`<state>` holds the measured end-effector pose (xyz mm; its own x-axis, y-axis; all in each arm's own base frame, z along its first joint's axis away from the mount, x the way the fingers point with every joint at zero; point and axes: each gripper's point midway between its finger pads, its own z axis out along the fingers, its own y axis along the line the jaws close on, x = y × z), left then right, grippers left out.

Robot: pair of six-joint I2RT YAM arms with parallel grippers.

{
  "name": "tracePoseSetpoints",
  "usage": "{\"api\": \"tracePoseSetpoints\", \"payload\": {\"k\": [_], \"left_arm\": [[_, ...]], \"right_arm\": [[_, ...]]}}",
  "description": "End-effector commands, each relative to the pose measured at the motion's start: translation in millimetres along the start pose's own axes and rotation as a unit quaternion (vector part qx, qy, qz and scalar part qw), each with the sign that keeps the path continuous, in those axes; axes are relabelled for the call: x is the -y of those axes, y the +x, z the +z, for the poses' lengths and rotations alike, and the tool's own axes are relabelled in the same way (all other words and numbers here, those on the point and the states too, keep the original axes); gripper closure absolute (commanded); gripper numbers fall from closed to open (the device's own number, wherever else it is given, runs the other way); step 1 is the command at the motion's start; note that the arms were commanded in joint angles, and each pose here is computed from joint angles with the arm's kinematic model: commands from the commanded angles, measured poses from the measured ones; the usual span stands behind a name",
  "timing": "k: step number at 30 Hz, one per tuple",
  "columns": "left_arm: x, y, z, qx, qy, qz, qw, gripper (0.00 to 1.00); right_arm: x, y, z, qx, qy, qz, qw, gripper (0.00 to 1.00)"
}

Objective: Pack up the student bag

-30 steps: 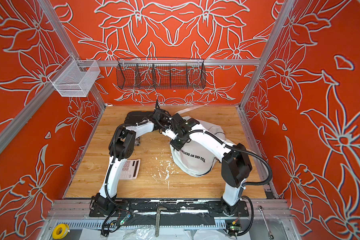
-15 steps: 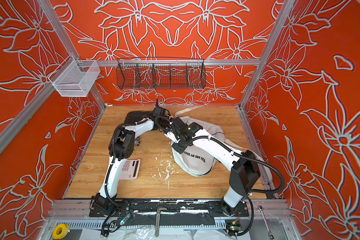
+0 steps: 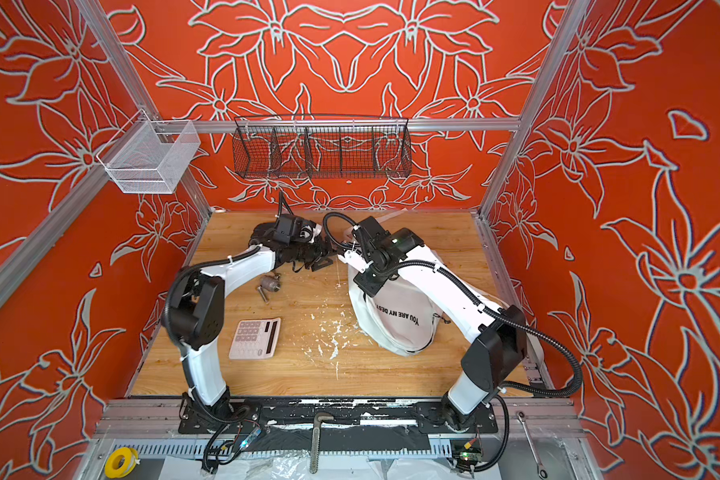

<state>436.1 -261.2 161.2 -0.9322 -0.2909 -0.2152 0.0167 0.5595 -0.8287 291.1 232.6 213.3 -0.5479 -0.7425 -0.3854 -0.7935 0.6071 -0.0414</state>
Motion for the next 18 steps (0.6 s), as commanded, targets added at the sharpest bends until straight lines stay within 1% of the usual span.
{"api": "tracePoseSetpoints", "payload": {"k": [1,3,6,11,15,18], "left_arm": [[8.6,14.1,-13.3,0.021,0.003,0.02,1.0,0.09],[16.1,26.7,-13.8,0.009,0.008,0.024,1.0,0.09],[26.0,46.6,-1.6,-0.021,0.013,0.029,0.999,0.14],[24.7,60.7,19.4,-0.044,0.007,0.024,0.999,0.31],[33.3,61.5,33.2,-0.062,0.026,0.013,0.998,0.46],[44.6,66.2,40.1,-0.068,0.031,0.023,0.997,0.52]], "right_arm": [[-1.0,-2.3,-5.5,-0.006,-0.007,-0.029,1.0,1.0],[-0.4,-5.1,-8.1,0.001,-0.006,-0.031,0.999,1.0],[-2.9,-12.0,-13.6,0.017,-0.013,-0.034,0.999,1.0],[-4.7,-14.5,-22.0,0.026,-0.016,-0.036,0.999,1.0],[-4.7,-12.1,-26.1,0.027,-0.012,-0.033,0.999,1.0],[-3.3,-11.8,-26.8,0.029,-0.007,-0.029,0.999,1.0]]}}
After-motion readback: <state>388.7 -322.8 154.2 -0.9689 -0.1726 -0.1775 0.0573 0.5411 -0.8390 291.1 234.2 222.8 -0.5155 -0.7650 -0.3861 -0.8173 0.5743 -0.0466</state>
